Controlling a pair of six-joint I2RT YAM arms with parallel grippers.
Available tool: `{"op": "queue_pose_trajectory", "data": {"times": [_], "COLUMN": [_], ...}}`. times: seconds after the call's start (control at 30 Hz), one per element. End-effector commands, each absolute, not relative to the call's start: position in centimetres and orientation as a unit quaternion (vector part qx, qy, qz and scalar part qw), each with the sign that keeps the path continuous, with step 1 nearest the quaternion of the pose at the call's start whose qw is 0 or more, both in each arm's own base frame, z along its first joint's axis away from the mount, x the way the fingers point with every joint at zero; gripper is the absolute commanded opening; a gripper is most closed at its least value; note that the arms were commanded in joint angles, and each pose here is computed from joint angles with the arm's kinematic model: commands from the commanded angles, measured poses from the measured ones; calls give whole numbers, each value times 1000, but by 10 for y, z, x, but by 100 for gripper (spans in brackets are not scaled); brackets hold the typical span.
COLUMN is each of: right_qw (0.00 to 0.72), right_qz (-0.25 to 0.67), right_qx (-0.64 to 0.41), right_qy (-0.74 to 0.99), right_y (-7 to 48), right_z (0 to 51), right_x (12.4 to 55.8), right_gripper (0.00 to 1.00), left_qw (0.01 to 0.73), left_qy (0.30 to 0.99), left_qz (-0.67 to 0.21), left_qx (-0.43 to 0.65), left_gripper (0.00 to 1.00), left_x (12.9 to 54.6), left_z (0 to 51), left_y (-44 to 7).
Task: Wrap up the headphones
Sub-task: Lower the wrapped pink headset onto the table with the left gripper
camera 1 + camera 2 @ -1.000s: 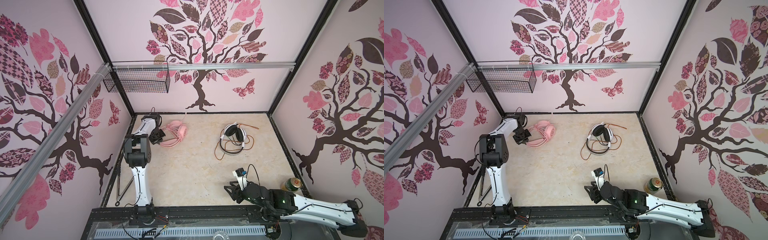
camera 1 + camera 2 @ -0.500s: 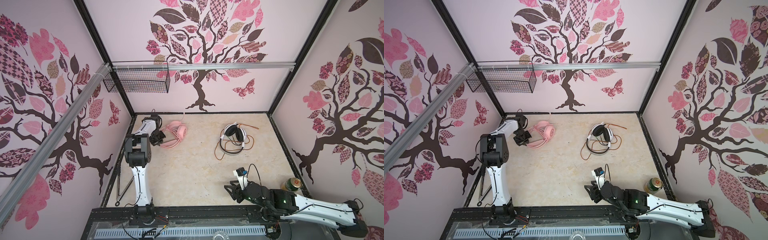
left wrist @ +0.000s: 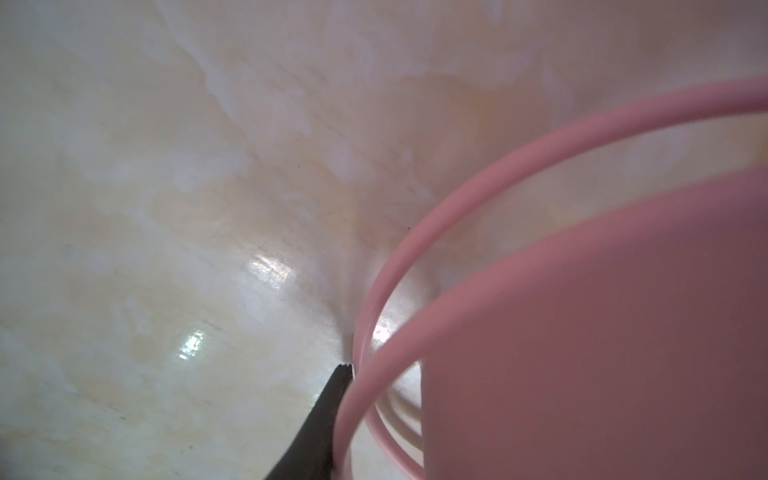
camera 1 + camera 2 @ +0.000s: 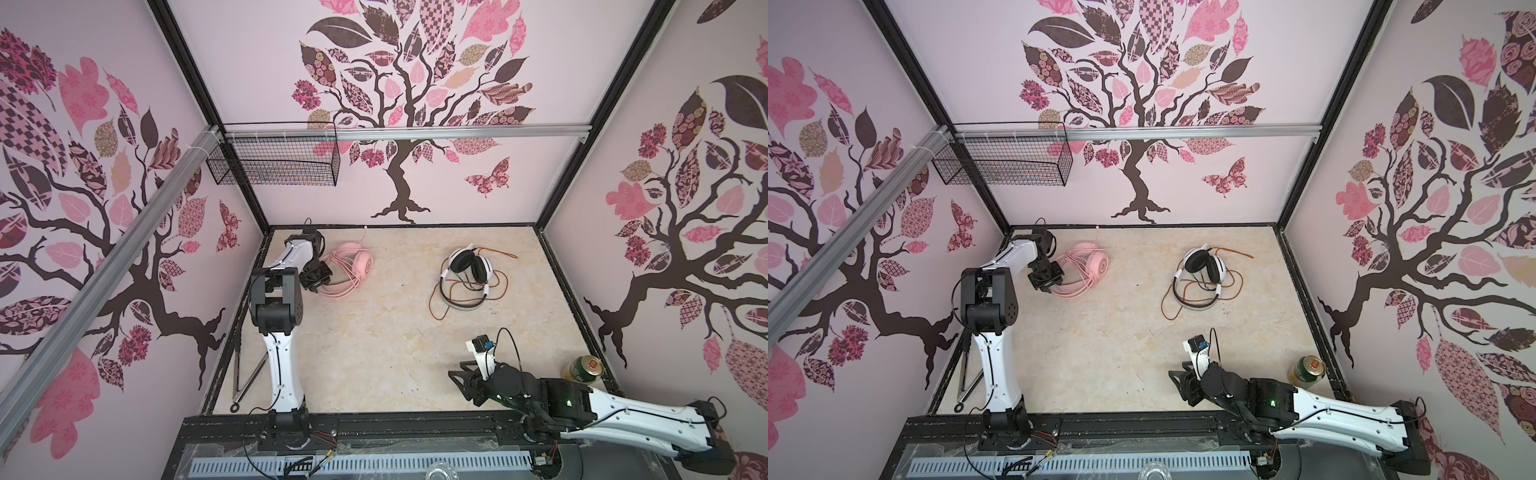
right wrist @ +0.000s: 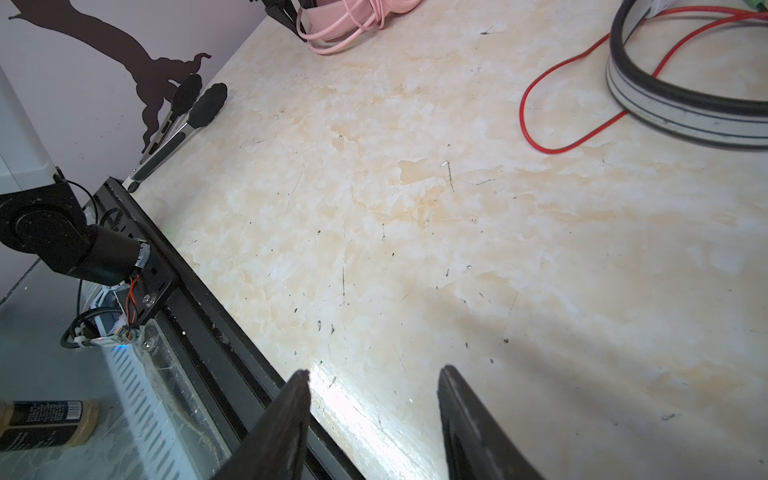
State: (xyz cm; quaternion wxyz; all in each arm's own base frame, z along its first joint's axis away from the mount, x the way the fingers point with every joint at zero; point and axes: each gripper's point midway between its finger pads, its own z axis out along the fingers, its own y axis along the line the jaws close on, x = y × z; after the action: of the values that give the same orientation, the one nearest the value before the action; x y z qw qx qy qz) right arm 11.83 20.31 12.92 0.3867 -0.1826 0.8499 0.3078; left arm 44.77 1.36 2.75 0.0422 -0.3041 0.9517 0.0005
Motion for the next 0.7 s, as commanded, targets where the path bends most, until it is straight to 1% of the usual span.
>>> {"op": "queue_pose_trajectory", "data": {"times": [0.0, 0.1, 0.2, 0.37, 0.53, 0.67], "right_qw": [398, 399, 399, 400, 393, 363], "right_qz": [312, 312, 312, 314, 304, 283], "right_qx": [-178, -178, -178, -176, -174, -186], "right_qy": [844, 844, 844, 843, 850, 868], "right_y": [204, 205, 205, 205, 206, 215], "right_z": [146, 148, 148, 151, 150, 142], "right_x": [121, 121, 122, 122, 123, 123], "right_gripper": [53, 53, 53, 53, 52, 49], "left_qw": [36, 36, 38, 55, 85, 108], "left_qy": [952, 953, 953, 952, 948, 945], "left_qz": [13, 13, 12, 10, 0, -8], "left_qx": [-303, -302, -302, -302, -306, -308], "left_gripper": [40, 43, 49, 55, 56, 56], "left_x": [442, 442, 442, 446, 448, 444], "left_z": [24, 25, 27, 40, 70, 97], "left_y": [18, 17, 17, 18, 17, 17]}}
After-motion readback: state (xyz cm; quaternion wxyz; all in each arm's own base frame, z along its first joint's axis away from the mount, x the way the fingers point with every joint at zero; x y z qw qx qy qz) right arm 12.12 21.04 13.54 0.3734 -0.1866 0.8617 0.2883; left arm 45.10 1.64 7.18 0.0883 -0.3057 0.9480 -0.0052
